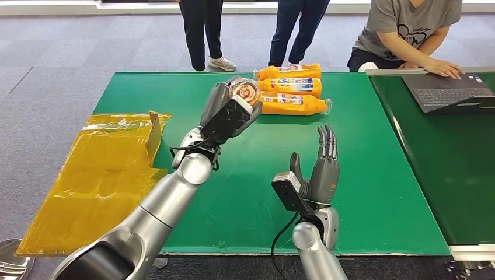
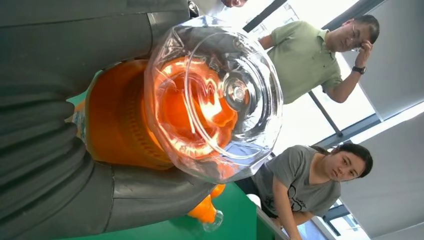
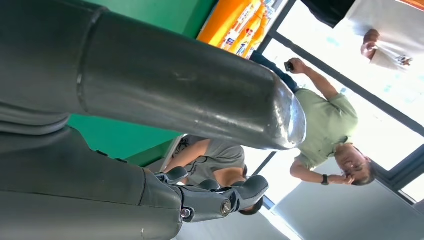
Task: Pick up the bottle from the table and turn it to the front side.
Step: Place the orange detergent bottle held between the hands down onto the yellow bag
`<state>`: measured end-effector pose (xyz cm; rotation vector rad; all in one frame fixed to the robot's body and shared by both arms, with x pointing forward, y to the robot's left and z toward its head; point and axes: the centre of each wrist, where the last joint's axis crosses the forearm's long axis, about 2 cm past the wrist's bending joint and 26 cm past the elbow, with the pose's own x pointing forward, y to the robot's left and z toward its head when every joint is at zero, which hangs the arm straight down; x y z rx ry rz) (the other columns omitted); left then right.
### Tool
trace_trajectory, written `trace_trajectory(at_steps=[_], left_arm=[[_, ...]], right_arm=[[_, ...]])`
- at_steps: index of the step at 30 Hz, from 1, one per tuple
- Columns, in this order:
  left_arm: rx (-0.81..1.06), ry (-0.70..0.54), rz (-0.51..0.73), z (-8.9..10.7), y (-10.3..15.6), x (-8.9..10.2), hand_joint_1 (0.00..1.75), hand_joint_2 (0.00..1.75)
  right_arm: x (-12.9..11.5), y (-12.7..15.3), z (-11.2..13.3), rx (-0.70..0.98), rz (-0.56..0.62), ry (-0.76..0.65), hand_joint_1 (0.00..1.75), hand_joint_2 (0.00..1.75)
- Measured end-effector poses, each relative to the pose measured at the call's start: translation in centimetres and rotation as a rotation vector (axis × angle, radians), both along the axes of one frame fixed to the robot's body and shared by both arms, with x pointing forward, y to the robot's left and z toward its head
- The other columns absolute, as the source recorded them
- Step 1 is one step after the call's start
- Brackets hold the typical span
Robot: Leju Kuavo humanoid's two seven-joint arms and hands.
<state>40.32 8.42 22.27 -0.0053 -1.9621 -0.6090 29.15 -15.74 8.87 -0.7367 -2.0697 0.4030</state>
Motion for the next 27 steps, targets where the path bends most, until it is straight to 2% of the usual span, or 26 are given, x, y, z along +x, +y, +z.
trace_trajectory(at_steps=[8, 12, 16, 21, 27], left_arm=[[0.022, 0.009, 0.013, -0.4, 0.3, 0.2, 1.75, 1.75], [0.058, -0.01, 0.05, -0.5, 1.2, 0.7, 1.75, 1.75], [0.094, -0.032, 0.085, -0.8, 2.9, 1.3, 1.75, 1.75], [0.18, -0.089, 0.15, -1.0, 4.1, 1.6, 1.75, 1.75], [0.293, -0.193, 0.271, -1.0, 5.2, 1.6, 1.75, 1.75]], right_arm=[[0.0, 0.0, 0.0, -0.001, 0.001, -0.004, 0.0, 0.0], [-0.2, -0.8, 1.1, -0.014, -0.014, -0.079, 0.0, 0.0], [-1.2, -2.9, 2.3, -0.016, -0.092, -0.15, 0.0, 1.75], [-2.4, -5.3, 2.6, -0.012, -0.174, -0.187, 0.0, 1.75], [-3.3, -6.4, 2.7, -0.018, -0.212, -0.2, 0.0, 1.75]])
